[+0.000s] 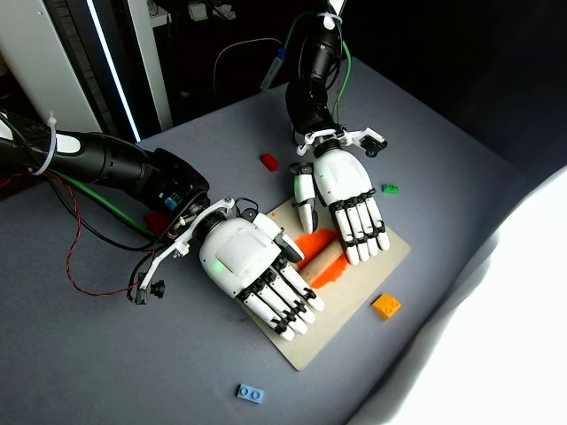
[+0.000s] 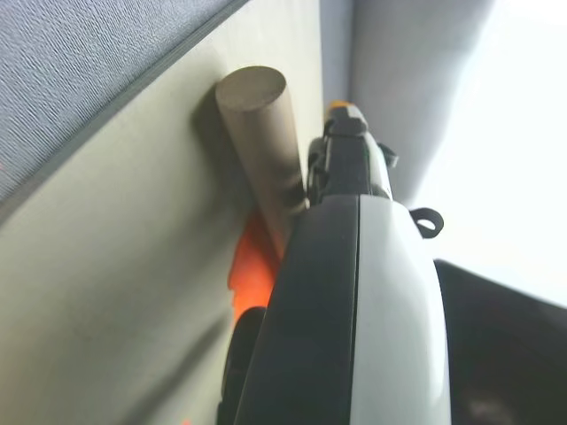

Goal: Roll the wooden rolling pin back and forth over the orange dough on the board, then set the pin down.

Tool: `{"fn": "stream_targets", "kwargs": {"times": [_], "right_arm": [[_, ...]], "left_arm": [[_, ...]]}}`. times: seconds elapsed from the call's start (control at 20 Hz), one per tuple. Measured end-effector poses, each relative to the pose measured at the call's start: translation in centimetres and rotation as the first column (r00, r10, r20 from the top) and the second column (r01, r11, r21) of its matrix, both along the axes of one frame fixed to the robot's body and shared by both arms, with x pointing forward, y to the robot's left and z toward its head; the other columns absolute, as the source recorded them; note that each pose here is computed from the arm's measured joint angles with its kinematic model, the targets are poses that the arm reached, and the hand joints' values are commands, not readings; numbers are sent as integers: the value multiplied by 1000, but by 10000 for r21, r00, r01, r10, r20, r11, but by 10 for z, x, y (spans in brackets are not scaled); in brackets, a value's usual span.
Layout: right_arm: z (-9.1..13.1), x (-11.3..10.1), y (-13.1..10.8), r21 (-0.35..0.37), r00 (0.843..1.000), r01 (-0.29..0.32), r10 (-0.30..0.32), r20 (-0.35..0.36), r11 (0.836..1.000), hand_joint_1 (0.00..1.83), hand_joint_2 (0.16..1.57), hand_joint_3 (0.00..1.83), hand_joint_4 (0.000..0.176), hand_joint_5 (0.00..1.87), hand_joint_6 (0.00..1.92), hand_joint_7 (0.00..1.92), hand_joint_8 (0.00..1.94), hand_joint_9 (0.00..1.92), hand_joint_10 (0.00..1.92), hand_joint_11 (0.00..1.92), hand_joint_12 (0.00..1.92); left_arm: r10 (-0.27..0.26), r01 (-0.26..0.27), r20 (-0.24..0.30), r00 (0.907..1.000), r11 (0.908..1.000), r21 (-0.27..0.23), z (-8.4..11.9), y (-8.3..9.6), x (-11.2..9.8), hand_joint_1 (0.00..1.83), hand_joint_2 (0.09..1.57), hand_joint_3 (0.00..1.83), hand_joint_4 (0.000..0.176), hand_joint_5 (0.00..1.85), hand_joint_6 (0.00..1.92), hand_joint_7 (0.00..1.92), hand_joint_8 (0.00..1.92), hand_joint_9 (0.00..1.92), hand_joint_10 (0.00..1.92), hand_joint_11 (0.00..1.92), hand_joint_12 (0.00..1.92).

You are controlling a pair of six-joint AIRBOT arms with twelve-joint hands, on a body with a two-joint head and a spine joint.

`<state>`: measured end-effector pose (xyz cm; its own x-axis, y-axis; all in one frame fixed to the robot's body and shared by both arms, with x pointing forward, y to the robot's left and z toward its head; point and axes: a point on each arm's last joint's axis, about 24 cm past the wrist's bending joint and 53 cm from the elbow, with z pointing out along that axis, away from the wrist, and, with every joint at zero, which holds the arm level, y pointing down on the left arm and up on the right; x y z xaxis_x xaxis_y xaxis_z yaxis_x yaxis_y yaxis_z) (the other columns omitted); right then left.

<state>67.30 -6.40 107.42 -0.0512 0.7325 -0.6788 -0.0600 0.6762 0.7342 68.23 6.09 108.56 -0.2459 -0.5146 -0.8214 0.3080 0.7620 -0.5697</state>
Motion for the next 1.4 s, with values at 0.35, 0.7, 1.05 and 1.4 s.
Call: {"fn": "stream_targets", "kwargs": {"times": [0.35,0.7,1.05,1.4], "right_arm": [[-3,-5,0,-97,10000,-5,5,-16,10000,0,1571,34,0,337,1,367,2,295,4,0,757],[-3,-10,1,-139,10000,3,-3,-41,9999,0,1571,42,0,333,1,348,1,271,2,0,677],[-5,-17,1,-289,10000,28,-30,-62,9996,0,1571,54,0,349,5,371,3,297,8,0,724],[-7,-27,3,-464,9999,-63,58,-93,9989,0,1571,52,0,347,2,376,3,297,5,0,707]], "left_arm": [[-152,151,26,9999,9998,107,0,0,-5,0,1571,18,0,193,3,193,3,135,4,0,149],[-319,320,-48,9995,9994,159,2,0,-11,0,1571,12,0,202,4,201,1,140,4,0,169],[-656,654,38,9978,9973,321,3,-6,-16,0,1571,22,0,160,0,163,0,118,0,0,142],[-847,845,28,9964,9952,491,4,-7,-20,0,1571,18,0,146,0,159,1,116,0,0,125]]}}
